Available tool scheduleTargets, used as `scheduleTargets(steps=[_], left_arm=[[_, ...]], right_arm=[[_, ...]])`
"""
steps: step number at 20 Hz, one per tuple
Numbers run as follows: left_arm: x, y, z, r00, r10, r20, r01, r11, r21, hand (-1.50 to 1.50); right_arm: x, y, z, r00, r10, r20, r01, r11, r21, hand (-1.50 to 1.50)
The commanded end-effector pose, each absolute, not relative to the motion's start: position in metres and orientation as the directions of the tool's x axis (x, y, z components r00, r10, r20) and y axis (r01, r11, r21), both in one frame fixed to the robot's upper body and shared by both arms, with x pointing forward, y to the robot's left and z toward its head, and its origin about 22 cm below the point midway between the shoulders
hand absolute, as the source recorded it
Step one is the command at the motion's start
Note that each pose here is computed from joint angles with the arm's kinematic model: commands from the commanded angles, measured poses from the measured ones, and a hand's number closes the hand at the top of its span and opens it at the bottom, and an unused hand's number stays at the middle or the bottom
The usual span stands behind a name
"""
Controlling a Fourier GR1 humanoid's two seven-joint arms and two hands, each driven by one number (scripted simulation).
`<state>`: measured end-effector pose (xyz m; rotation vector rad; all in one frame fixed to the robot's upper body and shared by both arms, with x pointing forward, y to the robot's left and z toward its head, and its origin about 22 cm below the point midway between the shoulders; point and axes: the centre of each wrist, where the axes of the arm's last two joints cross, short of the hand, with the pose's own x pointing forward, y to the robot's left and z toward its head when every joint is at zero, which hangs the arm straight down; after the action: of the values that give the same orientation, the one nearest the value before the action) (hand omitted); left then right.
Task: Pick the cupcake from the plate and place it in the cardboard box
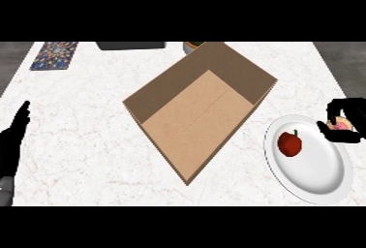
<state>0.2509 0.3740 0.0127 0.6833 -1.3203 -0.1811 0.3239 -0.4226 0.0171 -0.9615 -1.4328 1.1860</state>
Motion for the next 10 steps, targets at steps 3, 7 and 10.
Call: scheduleTargets(steps=[3, 7, 10], left_arm=[[0.246, 0.388, 0.015, 0.274, -0.493, 0.826, -0.261, 0.788, 0.558, 0.00], [0.234, 0.380, 0.006, 0.274, -0.484, 0.831, -0.261, 0.794, 0.549, 0.00], [0.253, 0.372, 0.016, 0.256, -0.488, 0.835, -0.253, 0.800, 0.545, 0.00]], right_arm=[[0.347, -0.371, 0.079, -0.287, 0.935, 0.208, 0.220, 0.276, -0.936, 1.50], [0.321, -0.330, 0.087, -0.355, 0.899, 0.257, 0.203, 0.343, -0.917, 1.50], [0.315, -0.291, 0.119, -0.383, 0.876, 0.294, 0.162, 0.377, -0.912, 1.50]])
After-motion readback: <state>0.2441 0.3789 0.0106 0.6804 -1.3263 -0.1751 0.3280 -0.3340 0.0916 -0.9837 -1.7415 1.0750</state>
